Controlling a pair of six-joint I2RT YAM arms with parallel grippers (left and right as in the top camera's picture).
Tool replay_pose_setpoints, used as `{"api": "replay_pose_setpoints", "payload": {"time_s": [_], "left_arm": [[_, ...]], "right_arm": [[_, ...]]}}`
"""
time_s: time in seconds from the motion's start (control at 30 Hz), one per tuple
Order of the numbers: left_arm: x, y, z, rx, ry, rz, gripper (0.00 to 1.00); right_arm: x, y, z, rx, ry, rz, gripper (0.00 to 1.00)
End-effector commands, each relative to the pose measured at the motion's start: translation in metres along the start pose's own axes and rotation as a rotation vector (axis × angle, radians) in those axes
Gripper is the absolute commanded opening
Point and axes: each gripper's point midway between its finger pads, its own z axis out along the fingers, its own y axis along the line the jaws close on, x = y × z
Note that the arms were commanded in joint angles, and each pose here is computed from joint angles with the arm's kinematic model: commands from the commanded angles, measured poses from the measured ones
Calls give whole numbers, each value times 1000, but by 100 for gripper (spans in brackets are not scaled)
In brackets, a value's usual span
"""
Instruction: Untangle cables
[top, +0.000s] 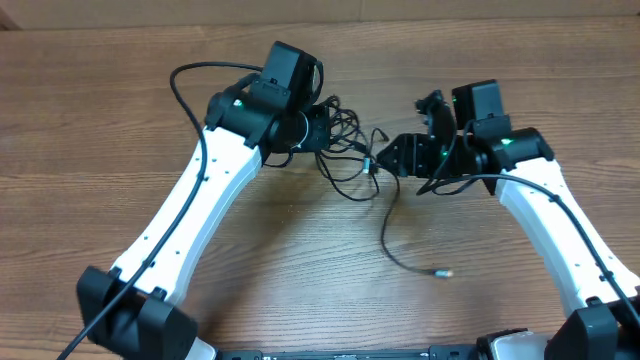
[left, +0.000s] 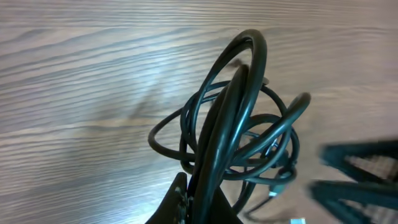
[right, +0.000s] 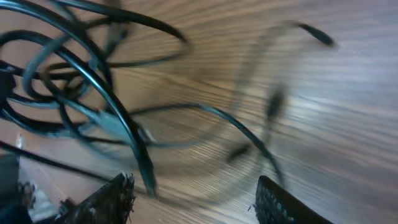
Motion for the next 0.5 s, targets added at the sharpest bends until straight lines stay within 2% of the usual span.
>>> {"api": "replay_pose_setpoints", "payload": {"time_s": [0.0, 0.13, 0.2, 0.3, 0.33, 0.37, 0.4, 0.47], "left_arm": [[6, -22, -12, 92, 12, 61, 4], [10, -24, -11, 89, 25, 67, 4], [12, -24, -11, 88, 30, 69, 4], [14, -27, -11, 92, 35, 75, 4], [15, -28, -11, 92, 36, 77, 4], [15, -28, -11, 92, 36, 77, 4], [14, -28, -11, 90, 34, 77, 4], [13, -25, -11, 86, 31, 73, 4]], "right_arm": [[-7, 27, 4, -69, -20, -98, 61], [-20, 45, 7, -104, -78, -169, 59], [-24, 50, 8, -115, -99, -189, 53], [-27, 53, 8, -120, -111, -201, 30], [-27, 52, 8, -114, -111, -200, 16], [-26, 49, 8, -100, -110, -192, 8], [-26, 45, 9, -77, -108, -184, 4], [-24, 26, 10, 22, -106, -119, 4]]}}
